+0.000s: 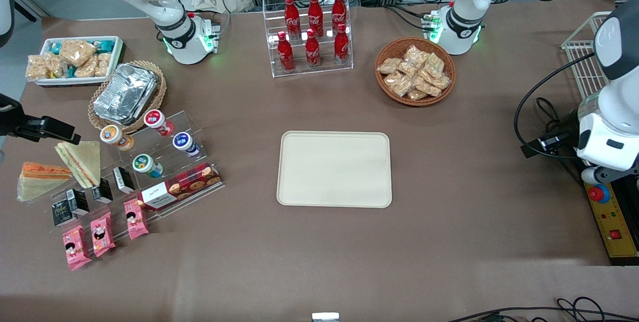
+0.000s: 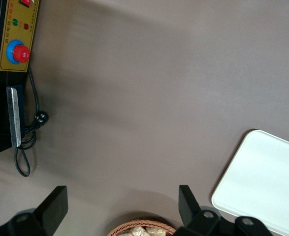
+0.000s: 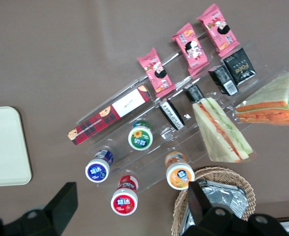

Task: Place sandwich on tray
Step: 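Move the right gripper over the wrapped triangular sandwich in the rack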

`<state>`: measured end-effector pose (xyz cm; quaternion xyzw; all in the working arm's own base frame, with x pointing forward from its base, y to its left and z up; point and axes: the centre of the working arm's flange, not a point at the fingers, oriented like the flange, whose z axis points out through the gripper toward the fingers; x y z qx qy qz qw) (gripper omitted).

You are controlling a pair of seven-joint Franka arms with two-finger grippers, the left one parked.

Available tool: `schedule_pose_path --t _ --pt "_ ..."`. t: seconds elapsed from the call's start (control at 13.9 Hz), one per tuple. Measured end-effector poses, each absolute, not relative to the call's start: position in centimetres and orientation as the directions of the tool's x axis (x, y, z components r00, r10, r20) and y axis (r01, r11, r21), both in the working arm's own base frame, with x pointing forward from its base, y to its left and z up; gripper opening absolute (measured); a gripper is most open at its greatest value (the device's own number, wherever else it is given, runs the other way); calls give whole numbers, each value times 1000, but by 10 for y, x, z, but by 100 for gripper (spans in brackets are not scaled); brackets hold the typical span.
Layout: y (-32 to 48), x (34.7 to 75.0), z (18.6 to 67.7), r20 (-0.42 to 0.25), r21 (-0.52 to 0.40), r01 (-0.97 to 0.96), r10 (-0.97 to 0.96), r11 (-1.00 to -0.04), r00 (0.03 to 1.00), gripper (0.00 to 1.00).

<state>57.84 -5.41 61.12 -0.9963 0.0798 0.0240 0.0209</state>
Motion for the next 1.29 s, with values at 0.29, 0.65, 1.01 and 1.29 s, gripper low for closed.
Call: schedule_pose_path --t 0.29,0.65,1.01,1.29 --pt "-91 574 609 -57 -31 -224 -222 -974 973 100" --pt "-110 573 602 -69 -27 -258 -256 -966 964 100" --pt "-111 576 601 -59 -27 -261 -259 -965 964 100" --pt "-116 582 597 -30 -16 -270 -269 -963 963 100"
